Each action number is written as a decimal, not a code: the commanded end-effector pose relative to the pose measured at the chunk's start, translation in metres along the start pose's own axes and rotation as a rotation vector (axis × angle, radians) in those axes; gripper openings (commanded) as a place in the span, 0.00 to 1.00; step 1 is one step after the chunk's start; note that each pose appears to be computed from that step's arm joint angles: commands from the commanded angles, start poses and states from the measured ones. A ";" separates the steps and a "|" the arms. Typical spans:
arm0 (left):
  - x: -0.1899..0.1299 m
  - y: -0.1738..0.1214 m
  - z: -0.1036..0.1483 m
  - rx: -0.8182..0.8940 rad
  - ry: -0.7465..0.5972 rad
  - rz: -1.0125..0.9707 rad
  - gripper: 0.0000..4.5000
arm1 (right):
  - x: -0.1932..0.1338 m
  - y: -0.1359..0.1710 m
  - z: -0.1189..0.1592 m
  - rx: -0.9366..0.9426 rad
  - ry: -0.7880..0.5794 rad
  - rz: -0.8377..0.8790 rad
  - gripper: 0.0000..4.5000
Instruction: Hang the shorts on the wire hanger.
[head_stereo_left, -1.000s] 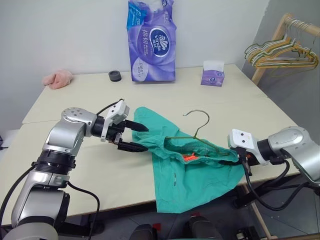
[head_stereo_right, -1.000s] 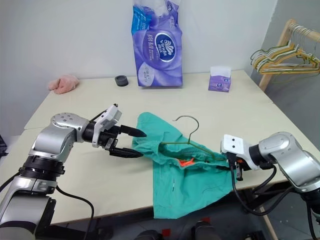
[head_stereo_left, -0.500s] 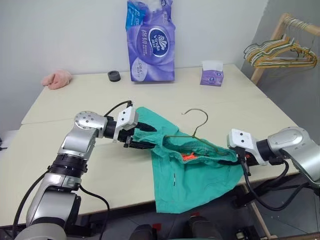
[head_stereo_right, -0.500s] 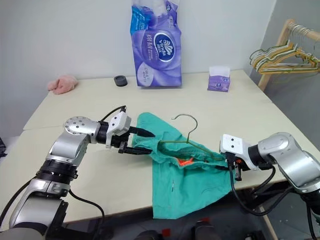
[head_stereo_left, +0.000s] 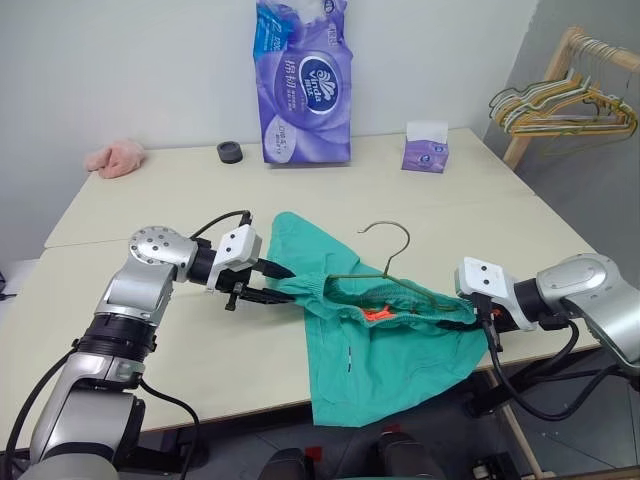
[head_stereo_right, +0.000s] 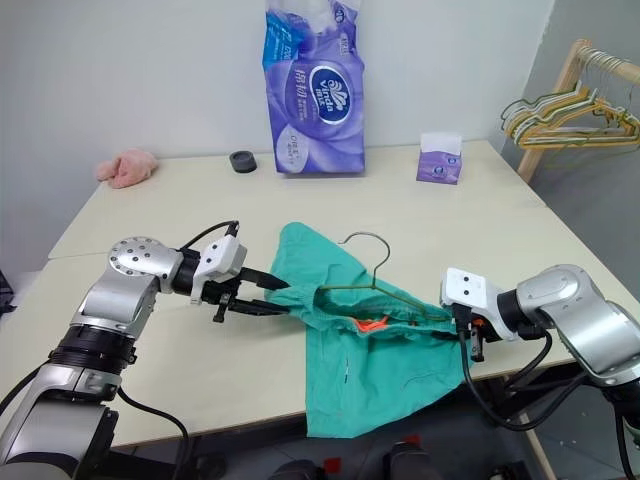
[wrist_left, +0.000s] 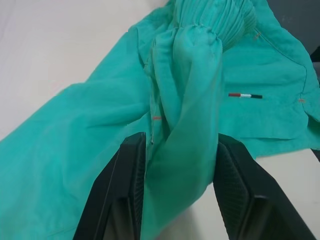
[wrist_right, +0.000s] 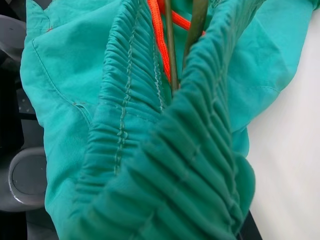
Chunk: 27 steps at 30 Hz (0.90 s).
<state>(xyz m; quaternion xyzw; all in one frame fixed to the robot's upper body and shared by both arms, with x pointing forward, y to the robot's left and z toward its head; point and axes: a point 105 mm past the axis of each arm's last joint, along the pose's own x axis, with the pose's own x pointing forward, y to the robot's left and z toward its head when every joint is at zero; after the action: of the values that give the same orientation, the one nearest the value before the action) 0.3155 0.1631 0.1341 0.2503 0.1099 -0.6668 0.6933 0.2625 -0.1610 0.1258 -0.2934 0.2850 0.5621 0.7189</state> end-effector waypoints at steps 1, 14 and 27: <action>-0.001 0.006 0.007 0.065 0.011 0.021 0.44 | -0.009 -0.004 0.010 -0.043 -0.028 -0.031 0.00; 0.002 0.014 -0.006 0.100 0.049 0.069 0.01 | -0.011 -0.003 0.010 -0.051 -0.019 -0.026 0.00; -0.009 0.030 -0.008 0.099 0.071 0.143 0.01 | -0.013 0.003 -0.005 -0.051 0.042 -0.011 0.00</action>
<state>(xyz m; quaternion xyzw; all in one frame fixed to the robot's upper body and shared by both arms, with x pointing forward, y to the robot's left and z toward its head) 0.3289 0.1542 0.1192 0.2922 0.0922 -0.6675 0.6787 0.2619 -0.1641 0.1299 -0.3171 0.2685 0.5561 0.7198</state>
